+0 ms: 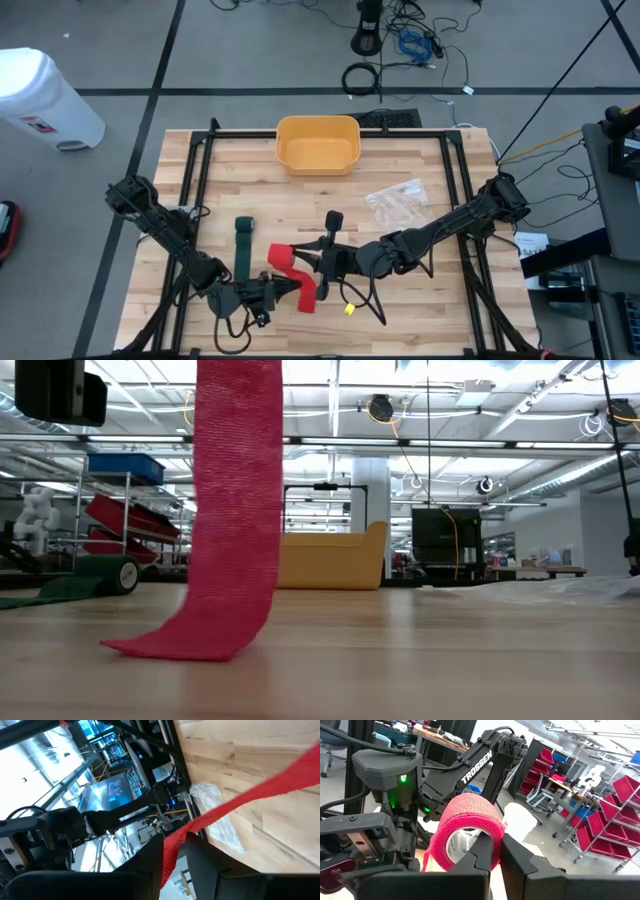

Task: Roll bandage
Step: Roll the red bandage

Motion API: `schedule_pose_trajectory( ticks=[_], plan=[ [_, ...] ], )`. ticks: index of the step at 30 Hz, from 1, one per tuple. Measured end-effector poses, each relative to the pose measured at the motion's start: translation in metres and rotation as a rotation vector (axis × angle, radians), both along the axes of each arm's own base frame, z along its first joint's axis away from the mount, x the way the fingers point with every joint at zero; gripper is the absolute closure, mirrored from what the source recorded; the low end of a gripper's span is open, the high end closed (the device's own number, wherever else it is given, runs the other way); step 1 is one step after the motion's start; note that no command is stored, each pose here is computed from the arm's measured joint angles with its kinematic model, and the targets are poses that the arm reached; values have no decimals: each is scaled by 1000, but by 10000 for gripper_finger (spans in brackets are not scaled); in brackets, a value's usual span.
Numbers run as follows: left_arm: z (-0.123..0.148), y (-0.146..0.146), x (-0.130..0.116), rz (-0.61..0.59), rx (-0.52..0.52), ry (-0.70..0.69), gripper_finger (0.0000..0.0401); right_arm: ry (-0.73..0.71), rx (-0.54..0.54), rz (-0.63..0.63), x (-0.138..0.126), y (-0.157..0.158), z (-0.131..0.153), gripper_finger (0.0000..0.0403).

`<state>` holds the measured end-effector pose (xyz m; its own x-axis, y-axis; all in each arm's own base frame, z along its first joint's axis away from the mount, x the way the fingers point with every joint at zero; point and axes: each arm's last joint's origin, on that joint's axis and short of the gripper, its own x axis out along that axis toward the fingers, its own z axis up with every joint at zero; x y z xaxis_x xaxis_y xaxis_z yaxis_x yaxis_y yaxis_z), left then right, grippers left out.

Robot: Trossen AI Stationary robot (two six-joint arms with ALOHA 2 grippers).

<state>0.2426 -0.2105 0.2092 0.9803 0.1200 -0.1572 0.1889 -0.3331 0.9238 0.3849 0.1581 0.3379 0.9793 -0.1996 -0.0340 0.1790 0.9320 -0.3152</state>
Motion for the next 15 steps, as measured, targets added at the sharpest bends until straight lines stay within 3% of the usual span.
schedule_pose_trajectory(
  ticks=[8, 15],
  plan=[
    [1, 2, 2, 17, -5, -7, 320, 0, 0, 0, 0, 0, 0, 387],
    [1, 10, 7, 96, 5, -16, 392, 0, 0, 0, 0, 0, 0, 387]
  ],
)
